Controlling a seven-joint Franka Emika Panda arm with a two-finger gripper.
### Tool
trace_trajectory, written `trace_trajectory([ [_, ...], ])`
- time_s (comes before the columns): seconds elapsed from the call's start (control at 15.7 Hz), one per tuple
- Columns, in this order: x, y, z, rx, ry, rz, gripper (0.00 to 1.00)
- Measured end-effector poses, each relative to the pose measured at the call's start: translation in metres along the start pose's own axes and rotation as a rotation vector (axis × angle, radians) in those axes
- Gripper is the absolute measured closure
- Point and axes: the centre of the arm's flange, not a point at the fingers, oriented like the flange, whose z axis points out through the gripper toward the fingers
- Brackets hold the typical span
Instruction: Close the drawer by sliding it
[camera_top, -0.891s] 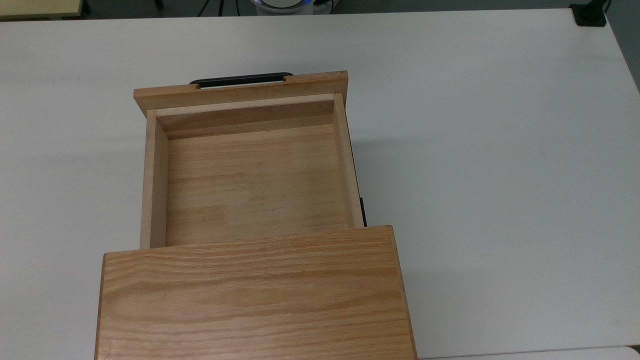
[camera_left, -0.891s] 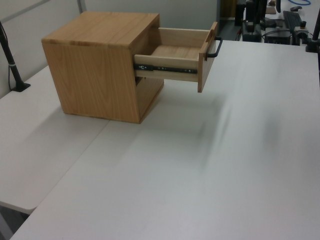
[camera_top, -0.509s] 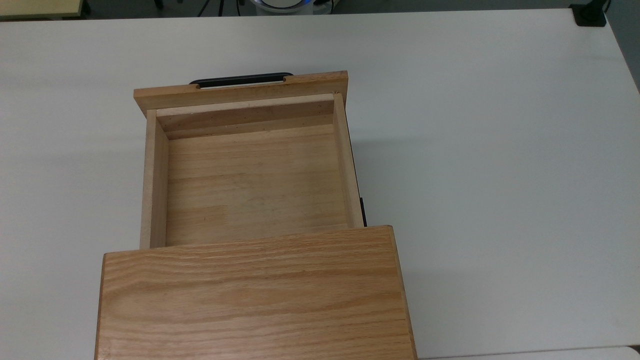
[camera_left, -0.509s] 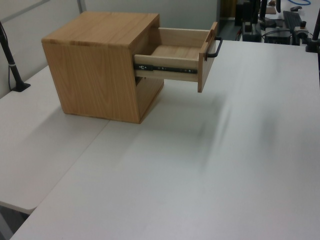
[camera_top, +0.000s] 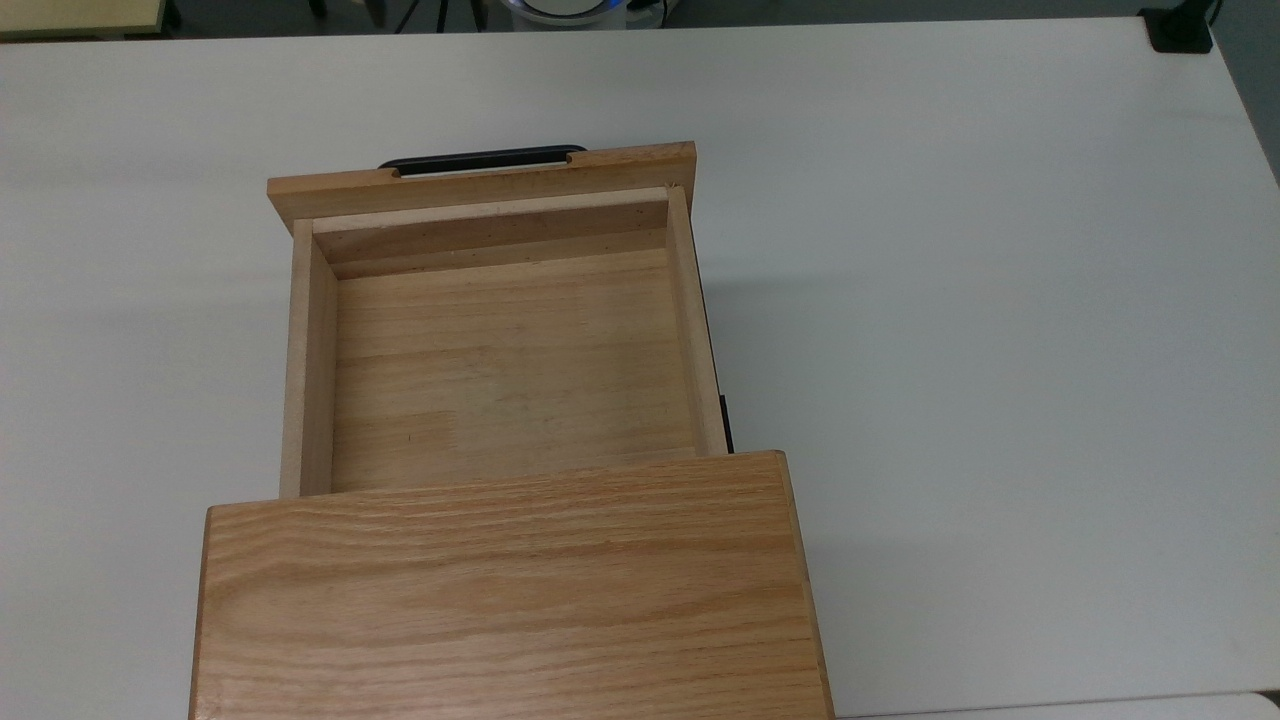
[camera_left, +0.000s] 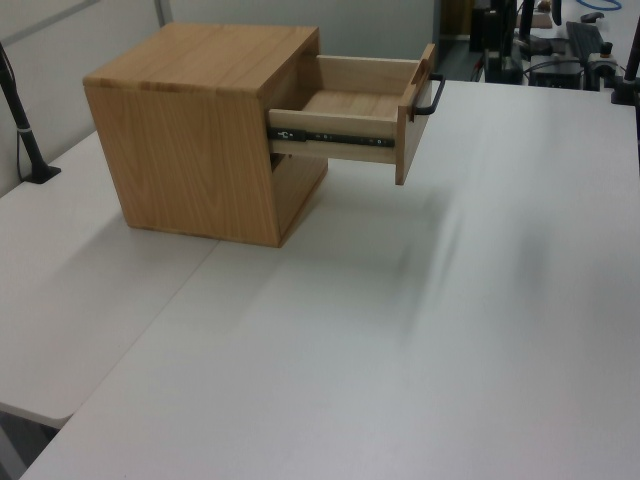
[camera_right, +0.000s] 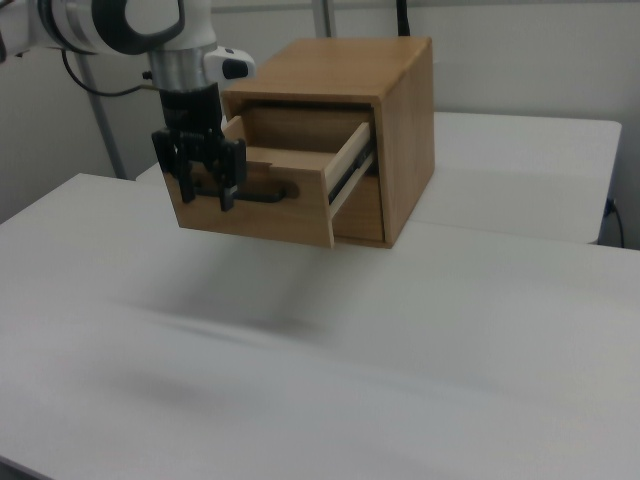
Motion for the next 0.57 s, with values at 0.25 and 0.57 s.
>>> trace_trajectory([
  [0.25, 0.023, -0.020, 0.021, -0.009, 0.002, -0.129, 0.67],
  [0.57, 0.060, -0.046, 0.049, -0.017, 0.062, -0.182, 0.99],
])
